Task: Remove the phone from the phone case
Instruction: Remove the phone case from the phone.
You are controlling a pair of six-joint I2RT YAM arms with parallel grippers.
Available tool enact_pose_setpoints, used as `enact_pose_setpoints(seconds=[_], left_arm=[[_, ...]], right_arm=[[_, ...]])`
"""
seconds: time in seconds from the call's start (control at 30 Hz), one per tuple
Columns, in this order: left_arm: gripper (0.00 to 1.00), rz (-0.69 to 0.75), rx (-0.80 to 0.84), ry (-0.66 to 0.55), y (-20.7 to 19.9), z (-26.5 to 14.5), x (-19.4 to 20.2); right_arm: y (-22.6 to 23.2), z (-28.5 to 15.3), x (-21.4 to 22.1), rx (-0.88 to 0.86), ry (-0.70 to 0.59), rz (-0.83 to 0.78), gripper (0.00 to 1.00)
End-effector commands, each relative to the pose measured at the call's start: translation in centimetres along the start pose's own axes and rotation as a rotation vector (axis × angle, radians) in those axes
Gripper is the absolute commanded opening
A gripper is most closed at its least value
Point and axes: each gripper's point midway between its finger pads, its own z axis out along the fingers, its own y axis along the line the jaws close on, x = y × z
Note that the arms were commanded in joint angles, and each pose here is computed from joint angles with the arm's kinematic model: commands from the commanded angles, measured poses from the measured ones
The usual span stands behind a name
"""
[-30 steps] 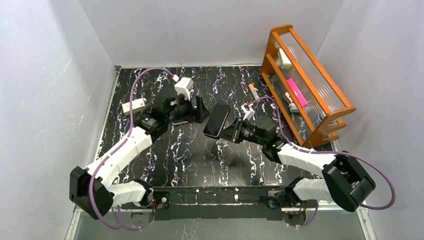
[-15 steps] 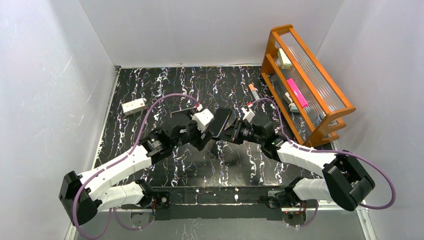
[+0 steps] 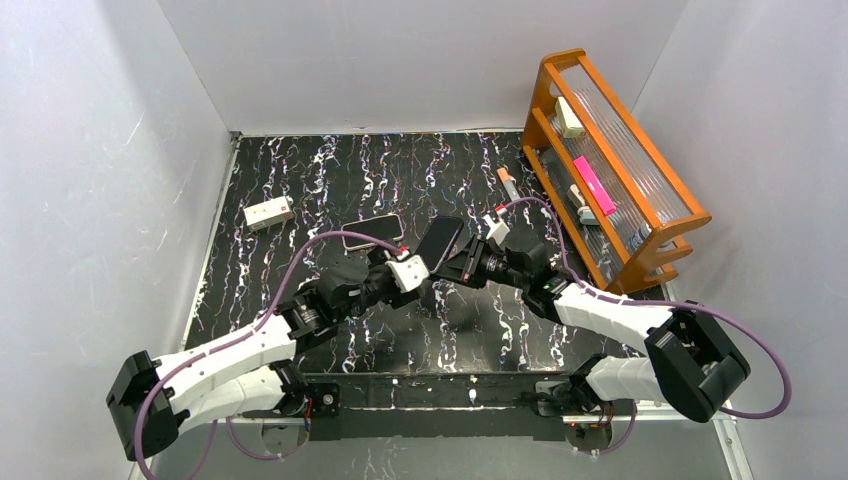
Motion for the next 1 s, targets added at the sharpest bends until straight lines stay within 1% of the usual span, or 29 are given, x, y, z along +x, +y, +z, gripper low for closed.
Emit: enact_pose_setpoints(seconds=[0.0, 0.27, 0.4, 0.53, 0.63, 0.73, 0.97], left_arm=[[0.64, 0.085, -0.053, -0.075, 1.0, 0.2, -1.8], [0.57, 0.131, -0.034, -0.071, 0.3, 1.3, -1.8], [0.56, 0.164, -0.005, -0.059, -0.5, 1.8, -1.5], [0.56, 0.176, -0.008, -0.041, -0.6, 2.1, -1.0], [0.53, 0.202, -0.011, -0.034, -0.5, 2.4, -1.0], [0.51, 0.252, -0.009, -0.021, -0.7, 2.9, -0.8], [0.51, 0.408, 0.001, 0.026, -1.5, 3.5, 0.1]], right_arm=[[4.9, -0.8, -2.0, -0.169, -0.074, -0.051, 0.01], [4.7, -0.9, -1.7, -0.178, -0.067, -0.044, 0.01], [4.9, -1.1, -1.6, -0.19, -0.065, -0.041, 0.01], [5.2, -1.2, -1.6, -0.197, -0.066, -0.045, 0.01], [5.2, -1.2, -1.5, -0.199, -0.062, -0.042, 0.01], [5.3, -1.2, -1.4, -0.21, -0.056, -0.032, 0.01], [6.0, -1.4, -1.1, -0.228, -0.036, -0.012, 0.01]])
